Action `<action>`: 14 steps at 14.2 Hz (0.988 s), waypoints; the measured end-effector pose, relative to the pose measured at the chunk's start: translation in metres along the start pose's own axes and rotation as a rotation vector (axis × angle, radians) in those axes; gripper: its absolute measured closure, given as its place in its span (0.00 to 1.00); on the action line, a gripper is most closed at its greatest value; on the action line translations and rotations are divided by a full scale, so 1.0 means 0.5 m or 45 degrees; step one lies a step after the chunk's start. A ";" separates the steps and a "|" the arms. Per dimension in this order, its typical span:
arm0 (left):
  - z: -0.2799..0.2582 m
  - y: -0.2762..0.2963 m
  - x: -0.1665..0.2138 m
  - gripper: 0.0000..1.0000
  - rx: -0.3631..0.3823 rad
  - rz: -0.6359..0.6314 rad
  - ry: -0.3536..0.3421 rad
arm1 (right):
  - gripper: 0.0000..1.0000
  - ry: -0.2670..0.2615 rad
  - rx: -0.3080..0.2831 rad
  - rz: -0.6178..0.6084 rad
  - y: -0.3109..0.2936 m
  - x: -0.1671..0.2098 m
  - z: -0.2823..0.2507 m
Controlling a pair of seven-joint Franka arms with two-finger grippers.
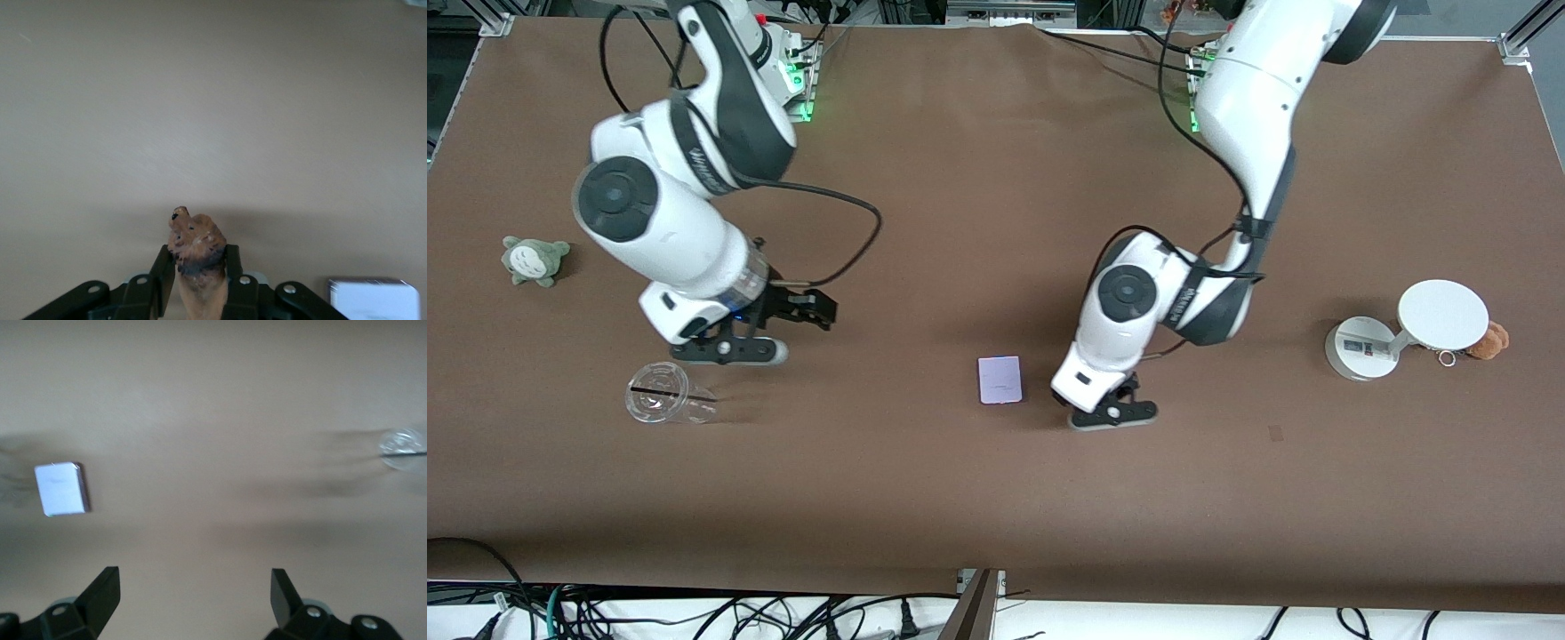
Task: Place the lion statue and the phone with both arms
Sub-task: 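Carry the lion toward the white cylinder while the right gripper grasps the phone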
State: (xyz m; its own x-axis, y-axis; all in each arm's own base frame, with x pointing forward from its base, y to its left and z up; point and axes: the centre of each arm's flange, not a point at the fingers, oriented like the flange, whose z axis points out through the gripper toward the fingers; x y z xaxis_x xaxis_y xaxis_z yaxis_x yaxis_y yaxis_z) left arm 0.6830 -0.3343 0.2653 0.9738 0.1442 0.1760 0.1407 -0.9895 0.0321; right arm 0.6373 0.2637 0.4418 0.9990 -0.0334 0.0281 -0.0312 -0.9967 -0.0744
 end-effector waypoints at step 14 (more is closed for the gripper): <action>-0.042 -0.503 -0.034 0.65 0.106 0.270 -0.131 | 0.00 0.156 0.080 -0.021 -0.346 -0.026 0.289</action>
State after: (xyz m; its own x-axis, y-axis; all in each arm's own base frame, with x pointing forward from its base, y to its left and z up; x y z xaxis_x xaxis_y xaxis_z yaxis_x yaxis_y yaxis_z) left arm 0.6274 -0.0878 0.2750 0.9955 -0.0642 0.0691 -0.0588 -0.9953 -0.0771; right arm 0.6341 0.4471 0.3103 0.9881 -0.0292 0.1510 -0.0086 -0.9908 -0.1349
